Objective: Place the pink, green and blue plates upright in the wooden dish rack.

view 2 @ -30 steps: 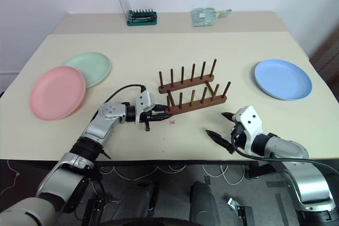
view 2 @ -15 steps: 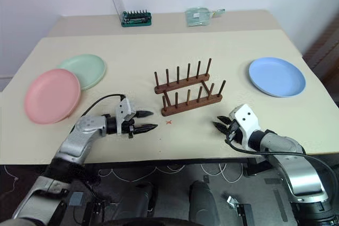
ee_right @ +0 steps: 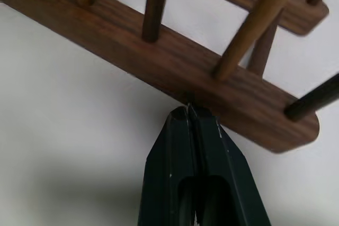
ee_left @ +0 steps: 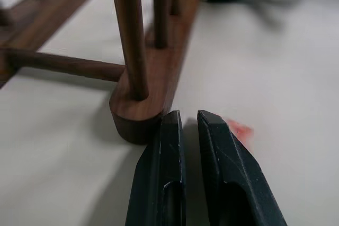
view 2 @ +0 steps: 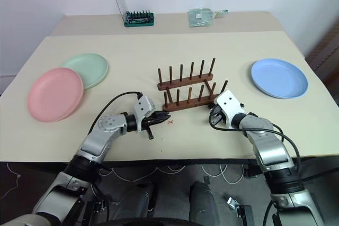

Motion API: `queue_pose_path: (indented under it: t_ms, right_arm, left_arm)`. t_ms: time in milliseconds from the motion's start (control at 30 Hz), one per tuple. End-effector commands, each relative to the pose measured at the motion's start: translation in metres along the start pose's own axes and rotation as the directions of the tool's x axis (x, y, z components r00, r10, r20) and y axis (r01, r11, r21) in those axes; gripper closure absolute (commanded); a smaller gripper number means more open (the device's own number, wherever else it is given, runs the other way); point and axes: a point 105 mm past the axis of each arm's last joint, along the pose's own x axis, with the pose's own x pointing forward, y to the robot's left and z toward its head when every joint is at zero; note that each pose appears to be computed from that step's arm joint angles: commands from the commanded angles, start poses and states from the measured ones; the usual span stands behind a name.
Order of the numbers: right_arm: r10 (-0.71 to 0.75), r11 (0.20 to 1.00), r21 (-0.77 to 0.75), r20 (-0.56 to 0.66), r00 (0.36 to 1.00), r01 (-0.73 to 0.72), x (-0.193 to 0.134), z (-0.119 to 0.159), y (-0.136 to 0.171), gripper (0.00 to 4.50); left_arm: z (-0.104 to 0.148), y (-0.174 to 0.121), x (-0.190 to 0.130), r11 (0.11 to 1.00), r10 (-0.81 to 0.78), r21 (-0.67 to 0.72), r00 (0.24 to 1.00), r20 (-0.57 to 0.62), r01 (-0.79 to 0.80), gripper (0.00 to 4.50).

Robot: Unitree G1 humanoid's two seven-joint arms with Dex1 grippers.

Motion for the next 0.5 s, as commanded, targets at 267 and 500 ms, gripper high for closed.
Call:
queue_pose_path:
  t_ms: [267, 500]
  right_arm:
    - [-0.033, 0.998, -0.057, 0.026, 0.999, 0.035, 0.012, 0.009, -0.004, 4.5]
    - [0.085, 0.993, -0.097, 0.113, 0.99, -0.074, -0.012, 0.03, 0.011, 4.5]
  left_arm:
    - [-0.017, 0.035, -0.017, 0.98, 0.198, 0.03, 0.979, -0.04, -0.196, 3.99]
    - [0.005, 0.042, -0.044, 0.975, 0.219, -0.035, 0.974, 0.061, -0.218, 3.99]
